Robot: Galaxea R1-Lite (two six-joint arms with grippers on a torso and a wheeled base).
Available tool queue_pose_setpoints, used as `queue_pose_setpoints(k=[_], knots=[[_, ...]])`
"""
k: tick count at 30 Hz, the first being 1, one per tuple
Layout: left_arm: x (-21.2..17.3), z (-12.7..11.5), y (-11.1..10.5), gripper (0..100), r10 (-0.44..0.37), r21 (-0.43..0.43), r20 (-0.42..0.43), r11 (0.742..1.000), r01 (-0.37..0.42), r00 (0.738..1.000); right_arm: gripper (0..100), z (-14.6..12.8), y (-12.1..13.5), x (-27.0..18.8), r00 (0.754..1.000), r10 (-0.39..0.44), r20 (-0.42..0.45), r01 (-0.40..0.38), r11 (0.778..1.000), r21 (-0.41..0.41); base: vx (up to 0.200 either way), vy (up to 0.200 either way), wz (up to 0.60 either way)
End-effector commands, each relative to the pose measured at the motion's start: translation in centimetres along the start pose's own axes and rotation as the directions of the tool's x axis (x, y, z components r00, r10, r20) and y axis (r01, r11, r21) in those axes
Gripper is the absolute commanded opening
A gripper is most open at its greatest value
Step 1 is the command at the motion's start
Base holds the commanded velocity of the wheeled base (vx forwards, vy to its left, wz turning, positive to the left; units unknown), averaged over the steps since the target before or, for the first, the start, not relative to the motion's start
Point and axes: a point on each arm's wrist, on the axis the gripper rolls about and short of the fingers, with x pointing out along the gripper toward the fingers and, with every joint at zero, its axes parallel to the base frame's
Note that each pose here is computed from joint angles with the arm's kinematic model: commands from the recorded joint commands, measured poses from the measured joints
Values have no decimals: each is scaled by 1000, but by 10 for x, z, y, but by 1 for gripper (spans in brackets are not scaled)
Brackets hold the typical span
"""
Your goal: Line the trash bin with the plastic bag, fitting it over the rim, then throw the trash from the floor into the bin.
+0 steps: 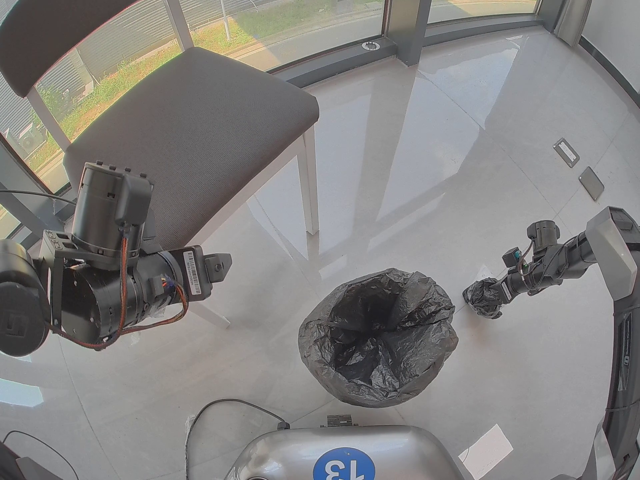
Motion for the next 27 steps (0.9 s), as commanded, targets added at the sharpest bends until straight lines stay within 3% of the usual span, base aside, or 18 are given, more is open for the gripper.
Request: queue_pose_setpoints(k=[1, 9, 17, 27], knots=[[2, -1, -1, 100, 3, 4, -7, 1000, -3, 1000, 0, 0, -1, -7, 1000, -6, 1, 6, 1000, 5, 0, 0, 0], [4, -7, -1, 100, 3, 19, -25, 1000, -2, 1000, 0, 12, -2, -46, 999, -39, 30, 39, 999, -5, 0, 0, 0], [7, -14, 0, 100, 11, 48, -52, 999, -9, 999, 0, 30, 19, -106, 994, -63, 87, 66, 997, -38, 0, 0, 0], [13, -27, 0, 100, 0, 93, -53, 996, 4, 999, 0, 67, 80, -216, 959, -77, 274, 129, 976, -176, 0, 0, 0]])
